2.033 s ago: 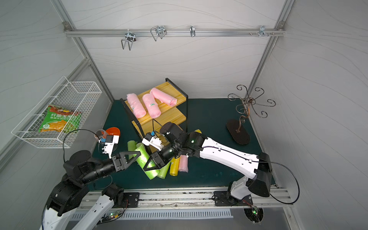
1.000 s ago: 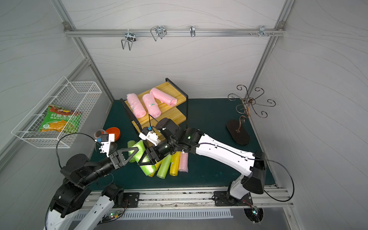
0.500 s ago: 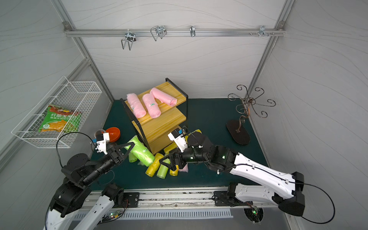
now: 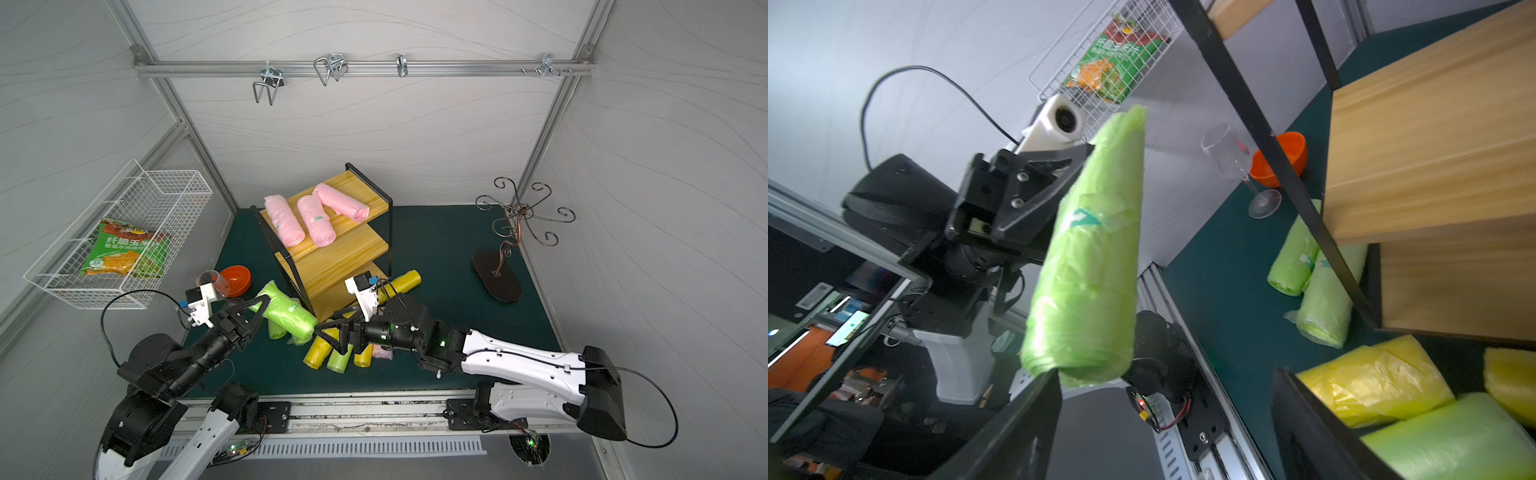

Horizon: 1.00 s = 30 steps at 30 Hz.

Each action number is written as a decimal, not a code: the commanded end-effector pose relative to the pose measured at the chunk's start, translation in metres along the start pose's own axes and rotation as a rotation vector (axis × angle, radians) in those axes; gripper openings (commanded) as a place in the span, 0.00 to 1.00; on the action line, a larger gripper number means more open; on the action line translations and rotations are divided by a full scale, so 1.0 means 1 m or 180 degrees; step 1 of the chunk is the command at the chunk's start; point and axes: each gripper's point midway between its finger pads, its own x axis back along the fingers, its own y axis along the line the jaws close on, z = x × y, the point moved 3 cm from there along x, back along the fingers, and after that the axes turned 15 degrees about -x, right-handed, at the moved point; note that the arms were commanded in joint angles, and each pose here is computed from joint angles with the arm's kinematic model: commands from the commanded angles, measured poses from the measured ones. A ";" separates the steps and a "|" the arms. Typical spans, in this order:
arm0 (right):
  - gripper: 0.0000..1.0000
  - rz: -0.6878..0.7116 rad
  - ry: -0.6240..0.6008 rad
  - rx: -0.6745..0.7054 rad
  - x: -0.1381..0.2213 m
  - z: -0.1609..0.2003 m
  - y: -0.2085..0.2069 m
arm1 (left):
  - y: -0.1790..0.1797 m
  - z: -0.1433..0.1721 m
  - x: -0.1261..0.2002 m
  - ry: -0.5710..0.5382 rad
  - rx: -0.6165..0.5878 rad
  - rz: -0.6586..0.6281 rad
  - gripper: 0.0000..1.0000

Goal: Sort the rolls of trash bags by color and place them on the shelf
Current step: Adjust the roll of trash bags.

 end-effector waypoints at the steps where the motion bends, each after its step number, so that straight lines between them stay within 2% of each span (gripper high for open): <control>1: 0.83 -0.0514 -0.0065 0.0010 0.004 -0.005 0.031 | -0.025 -0.017 0.008 -0.0288 -0.0052 0.0351 0.00; 8: 0.82 -0.0783 0.0058 -0.0172 -0.002 0.000 0.039 | -0.023 -0.017 0.010 -0.0326 -0.0039 0.0357 0.00; 19: 0.79 -0.0704 0.0106 -0.0288 -0.022 0.001 0.034 | -0.024 -0.017 0.012 -0.0355 -0.0024 0.0381 0.00; 26: 0.70 -0.0689 0.0081 -0.0204 -0.026 -0.005 0.041 | -0.021 -0.015 0.012 -0.0340 -0.0014 0.0373 0.00; 30: 0.56 -0.0718 0.0124 -0.0223 -0.032 -0.005 0.042 | -0.021 -0.016 0.013 -0.0353 -0.0015 0.0373 0.00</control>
